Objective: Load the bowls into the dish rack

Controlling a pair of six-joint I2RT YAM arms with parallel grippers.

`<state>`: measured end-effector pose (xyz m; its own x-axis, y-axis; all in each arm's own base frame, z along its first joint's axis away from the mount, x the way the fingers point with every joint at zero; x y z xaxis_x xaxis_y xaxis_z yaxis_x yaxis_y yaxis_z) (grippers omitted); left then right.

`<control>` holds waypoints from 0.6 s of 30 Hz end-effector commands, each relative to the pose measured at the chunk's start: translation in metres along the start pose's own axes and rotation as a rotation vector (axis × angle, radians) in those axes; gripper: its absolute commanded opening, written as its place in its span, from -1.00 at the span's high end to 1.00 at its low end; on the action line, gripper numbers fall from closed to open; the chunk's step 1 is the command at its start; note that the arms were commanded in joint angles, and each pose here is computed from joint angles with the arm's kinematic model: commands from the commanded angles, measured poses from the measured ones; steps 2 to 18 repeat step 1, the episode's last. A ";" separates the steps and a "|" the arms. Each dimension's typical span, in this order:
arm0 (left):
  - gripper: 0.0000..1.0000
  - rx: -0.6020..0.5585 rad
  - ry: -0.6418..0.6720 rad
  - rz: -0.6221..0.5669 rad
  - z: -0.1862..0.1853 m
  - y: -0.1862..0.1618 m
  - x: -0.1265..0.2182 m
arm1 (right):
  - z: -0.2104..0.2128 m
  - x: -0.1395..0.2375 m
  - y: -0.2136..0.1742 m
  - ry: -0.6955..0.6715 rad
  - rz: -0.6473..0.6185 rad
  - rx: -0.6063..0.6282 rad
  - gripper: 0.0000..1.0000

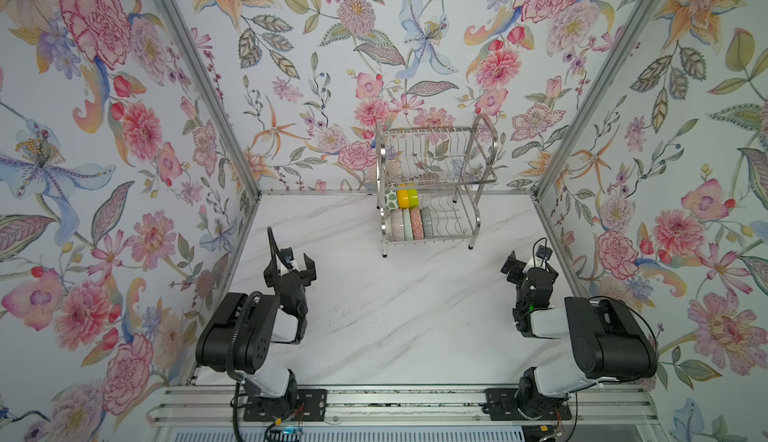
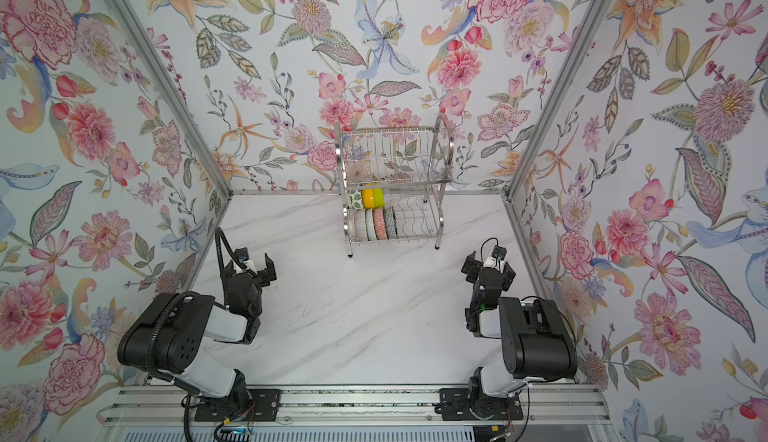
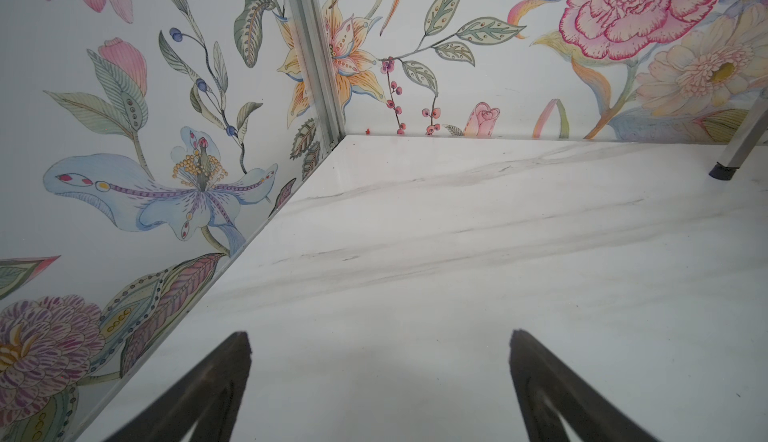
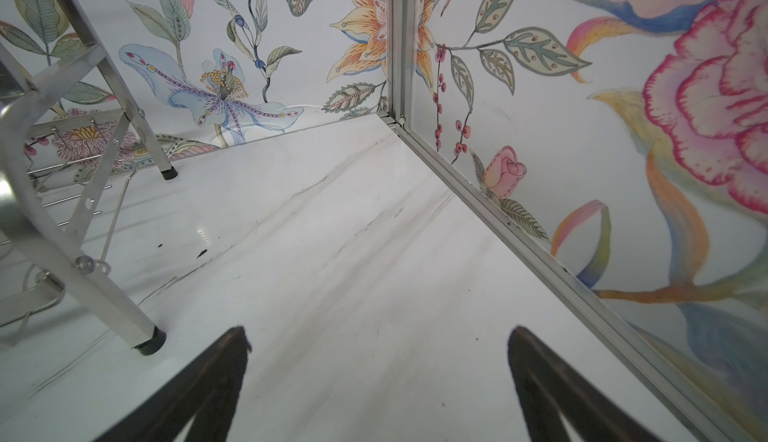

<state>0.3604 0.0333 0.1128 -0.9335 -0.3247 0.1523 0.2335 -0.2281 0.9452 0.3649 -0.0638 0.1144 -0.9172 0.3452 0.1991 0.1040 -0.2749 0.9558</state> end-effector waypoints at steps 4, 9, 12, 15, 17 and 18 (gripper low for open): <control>-0.98 0.004 0.007 -0.017 0.003 0.006 -0.001 | 0.000 -0.001 -0.003 0.004 0.012 -0.007 -0.97; -0.98 0.004 0.007 -0.017 0.003 0.006 -0.001 | 0.000 -0.001 -0.003 0.004 0.012 -0.007 -0.97; -0.98 0.004 0.007 -0.017 0.003 0.006 -0.001 | 0.000 -0.001 -0.003 0.004 0.012 -0.007 -0.97; -0.98 0.004 0.007 -0.017 0.003 0.006 -0.001 | 0.000 -0.001 -0.003 0.004 0.012 -0.007 -0.97; -0.98 0.004 0.007 -0.017 0.003 0.006 -0.001 | 0.000 -0.001 -0.003 0.004 0.012 -0.007 -0.97; -0.98 0.004 0.007 -0.017 0.003 0.006 -0.001 | 0.000 -0.001 -0.003 0.004 0.012 -0.007 -0.97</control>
Point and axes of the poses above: each gripper's point midway between its finger pads, its own x axis back along the fingers, its own z axis along the line the jaws close on, y = z × x, the point moved 1 cm from there along x, back along the fingers, and after that the axes turned 10 degrees about -x, right-handed, at the moved point
